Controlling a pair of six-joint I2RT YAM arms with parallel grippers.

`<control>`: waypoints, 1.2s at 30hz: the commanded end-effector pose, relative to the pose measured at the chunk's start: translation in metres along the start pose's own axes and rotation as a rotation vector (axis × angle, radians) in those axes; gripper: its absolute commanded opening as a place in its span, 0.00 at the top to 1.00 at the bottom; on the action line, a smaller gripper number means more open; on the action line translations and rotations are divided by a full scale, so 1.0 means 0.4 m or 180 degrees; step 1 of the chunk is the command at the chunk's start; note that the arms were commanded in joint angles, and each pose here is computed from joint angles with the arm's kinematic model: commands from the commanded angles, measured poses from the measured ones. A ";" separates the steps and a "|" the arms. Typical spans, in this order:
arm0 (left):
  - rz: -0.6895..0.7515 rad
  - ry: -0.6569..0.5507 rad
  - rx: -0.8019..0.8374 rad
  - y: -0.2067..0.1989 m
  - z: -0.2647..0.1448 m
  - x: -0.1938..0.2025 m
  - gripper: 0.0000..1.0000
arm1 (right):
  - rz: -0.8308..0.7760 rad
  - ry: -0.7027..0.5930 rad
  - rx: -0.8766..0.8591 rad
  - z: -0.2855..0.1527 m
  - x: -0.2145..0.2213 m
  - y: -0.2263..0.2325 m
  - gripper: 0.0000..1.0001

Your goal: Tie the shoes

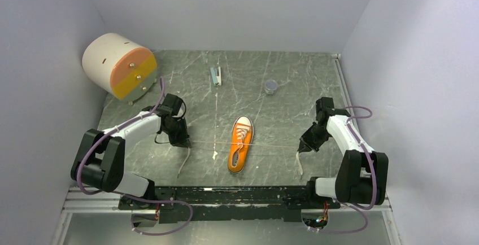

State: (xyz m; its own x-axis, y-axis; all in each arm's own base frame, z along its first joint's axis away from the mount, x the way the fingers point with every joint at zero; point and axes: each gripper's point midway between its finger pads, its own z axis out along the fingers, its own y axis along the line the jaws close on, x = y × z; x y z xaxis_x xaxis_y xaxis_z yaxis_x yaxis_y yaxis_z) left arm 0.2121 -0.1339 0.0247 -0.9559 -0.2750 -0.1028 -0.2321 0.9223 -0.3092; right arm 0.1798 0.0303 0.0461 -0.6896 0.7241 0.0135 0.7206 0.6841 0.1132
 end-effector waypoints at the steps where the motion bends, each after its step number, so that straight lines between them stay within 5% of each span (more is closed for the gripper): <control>1: -0.0099 -0.0046 -0.0344 0.073 0.012 -0.003 0.95 | 0.0007 -0.0343 0.0212 0.010 -0.055 -0.042 1.00; 4: -0.0033 -0.0158 -0.0443 0.078 -0.007 -0.023 0.94 | -0.0240 -0.0224 -0.0062 0.018 -0.036 -0.003 1.00; 7: 0.0200 -0.0477 -0.0379 0.055 -0.052 -0.071 0.58 | -0.0448 -0.0209 -0.0362 0.010 -0.025 0.038 1.00; 11: 0.0929 -0.0907 -0.0289 -0.008 -0.105 -0.129 0.41 | -0.0612 -0.0214 -0.0591 0.004 -0.010 0.070 1.00; 17: 0.3286 -0.1332 0.0275 -0.230 -0.165 -0.078 0.38 | -0.0929 -0.0112 -0.1030 -0.012 0.012 0.124 1.00; 20: 0.4045 -0.1377 0.0642 -0.289 -0.149 -0.015 0.34 | -0.1075 -0.0077 -0.1259 -0.027 0.020 0.153 1.00; 27: 0.4486 -0.0954 0.1239 -0.356 -0.021 0.055 0.22 | -0.1210 -0.0050 -0.1395 -0.040 0.029 0.171 1.00; 36: 0.4510 -0.0759 0.1138 -0.360 0.056 0.055 0.34 | -0.1219 -0.0051 -0.1422 -0.044 0.030 0.176 1.00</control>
State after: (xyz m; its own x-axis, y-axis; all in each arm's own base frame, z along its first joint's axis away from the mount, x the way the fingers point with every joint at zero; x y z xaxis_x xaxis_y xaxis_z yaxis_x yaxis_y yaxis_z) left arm 0.2121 -0.2571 0.0309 -0.3545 0.7402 -0.5714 0.9201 0.3851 -0.0720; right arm 0.2148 0.0818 0.0630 -0.8852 0.4571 -0.0871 0.3627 0.7951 0.4862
